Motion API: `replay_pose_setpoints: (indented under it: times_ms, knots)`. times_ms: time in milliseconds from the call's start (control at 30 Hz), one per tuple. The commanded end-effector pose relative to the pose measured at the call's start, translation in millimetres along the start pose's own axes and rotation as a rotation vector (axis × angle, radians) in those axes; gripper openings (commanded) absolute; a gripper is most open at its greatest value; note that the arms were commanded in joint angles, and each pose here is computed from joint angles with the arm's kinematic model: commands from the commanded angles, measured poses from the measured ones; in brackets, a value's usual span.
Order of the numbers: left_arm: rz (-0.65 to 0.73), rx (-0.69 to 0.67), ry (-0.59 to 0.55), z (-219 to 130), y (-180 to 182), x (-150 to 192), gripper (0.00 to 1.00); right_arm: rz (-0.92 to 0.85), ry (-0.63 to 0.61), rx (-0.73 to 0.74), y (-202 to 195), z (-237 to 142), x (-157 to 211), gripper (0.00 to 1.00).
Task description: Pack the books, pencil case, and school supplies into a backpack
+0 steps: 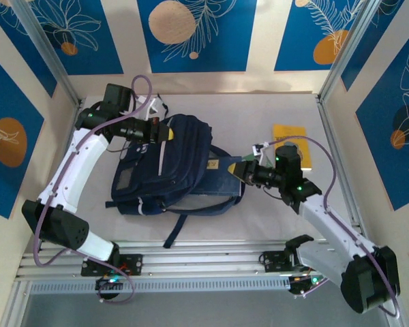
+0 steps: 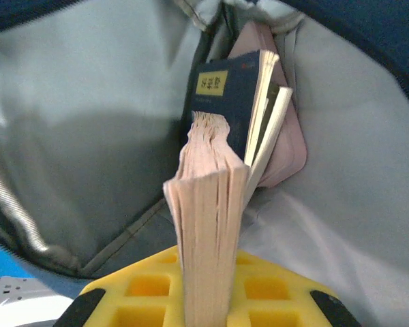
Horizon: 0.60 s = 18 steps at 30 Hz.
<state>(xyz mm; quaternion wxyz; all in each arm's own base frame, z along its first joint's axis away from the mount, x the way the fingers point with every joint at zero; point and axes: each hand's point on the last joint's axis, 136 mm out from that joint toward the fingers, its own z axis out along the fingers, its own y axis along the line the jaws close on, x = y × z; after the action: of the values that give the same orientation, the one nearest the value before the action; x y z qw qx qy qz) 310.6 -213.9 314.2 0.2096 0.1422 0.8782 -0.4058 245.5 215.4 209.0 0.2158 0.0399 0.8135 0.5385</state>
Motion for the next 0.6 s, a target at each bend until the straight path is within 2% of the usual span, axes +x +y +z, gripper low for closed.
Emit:
replay_pose_setpoints:
  times_ms: [0, 300, 567]
  knots:
    - [0.169, 0.171, -0.130, -33.4, -60.9, -29.9, 0.00, -0.054, -0.025, -0.079, 32.2, 14.5, -15.6, 0.00]
    - [0.175, 0.208, -0.139, -38.1, -69.7, -28.1, 0.00, -0.034, -0.057, 0.044, 27.3, 100.9, -26.8, 0.00]
    - [0.153, 0.202, -0.155, -35.7, -65.6, -30.5, 0.00, 0.032, -0.025, 0.220, 6.4, 191.4, -4.4, 0.00]
